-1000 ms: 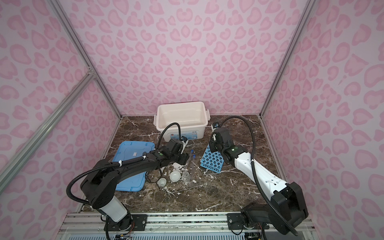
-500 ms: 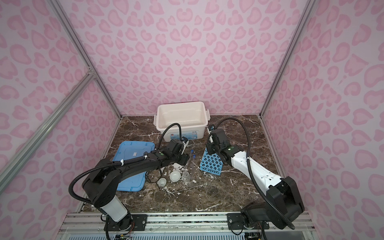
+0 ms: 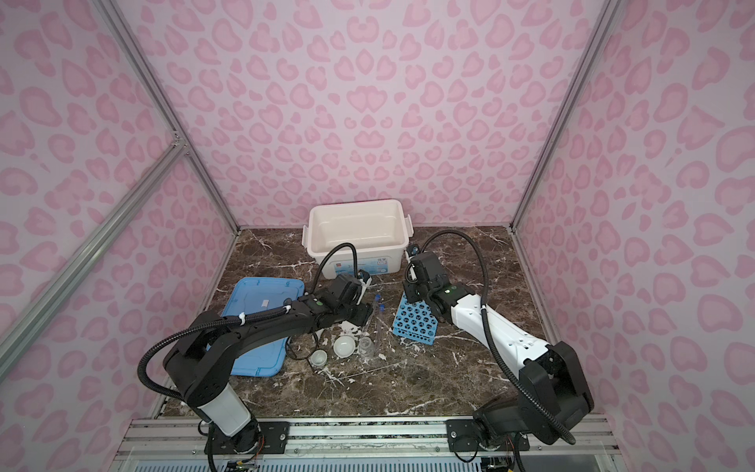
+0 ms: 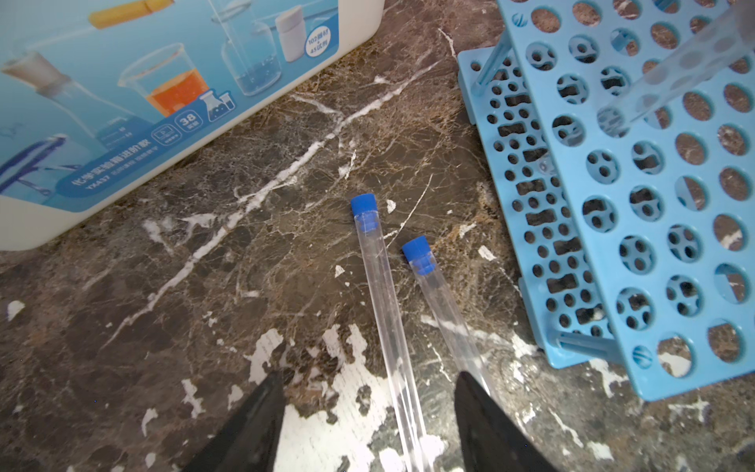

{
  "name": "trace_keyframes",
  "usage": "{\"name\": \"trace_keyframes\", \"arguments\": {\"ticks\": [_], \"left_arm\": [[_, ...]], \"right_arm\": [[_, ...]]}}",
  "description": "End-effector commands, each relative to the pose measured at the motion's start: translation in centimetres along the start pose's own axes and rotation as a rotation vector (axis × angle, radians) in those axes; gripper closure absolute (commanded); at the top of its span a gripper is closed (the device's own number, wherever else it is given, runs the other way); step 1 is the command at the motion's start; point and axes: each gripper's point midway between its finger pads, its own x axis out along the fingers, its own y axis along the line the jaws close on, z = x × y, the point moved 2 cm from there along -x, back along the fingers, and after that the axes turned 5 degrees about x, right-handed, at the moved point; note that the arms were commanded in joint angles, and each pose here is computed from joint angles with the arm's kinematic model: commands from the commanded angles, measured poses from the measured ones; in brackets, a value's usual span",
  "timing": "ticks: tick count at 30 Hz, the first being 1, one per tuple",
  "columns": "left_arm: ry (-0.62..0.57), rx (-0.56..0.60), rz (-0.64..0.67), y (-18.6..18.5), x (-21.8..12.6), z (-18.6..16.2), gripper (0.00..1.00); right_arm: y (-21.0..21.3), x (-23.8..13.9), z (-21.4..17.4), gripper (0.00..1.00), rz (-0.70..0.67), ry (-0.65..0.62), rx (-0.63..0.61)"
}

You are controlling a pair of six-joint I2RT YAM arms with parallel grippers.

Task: Organize the chemistry lab equipment
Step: 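Lower the tube into a rack hole with the right gripper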

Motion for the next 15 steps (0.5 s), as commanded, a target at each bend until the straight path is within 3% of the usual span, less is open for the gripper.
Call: {"name": "trace_keyframes", "arguments": {"ticks": [1, 15], "left_arm": [[-0.009, -0.005, 0.002, -0.04, 0.08, 0.50, 0.32], [-0.004, -0.002, 0.001, -0.08, 0.19, 0.32, 0.32]], "right_arm": [[-0.35, 0.26, -0.97, 0.88, -0.021, 0.039, -0.009], [-0.51, 0.44, -1.14, 0.87, -0.038, 0.068, -0.009]]}}
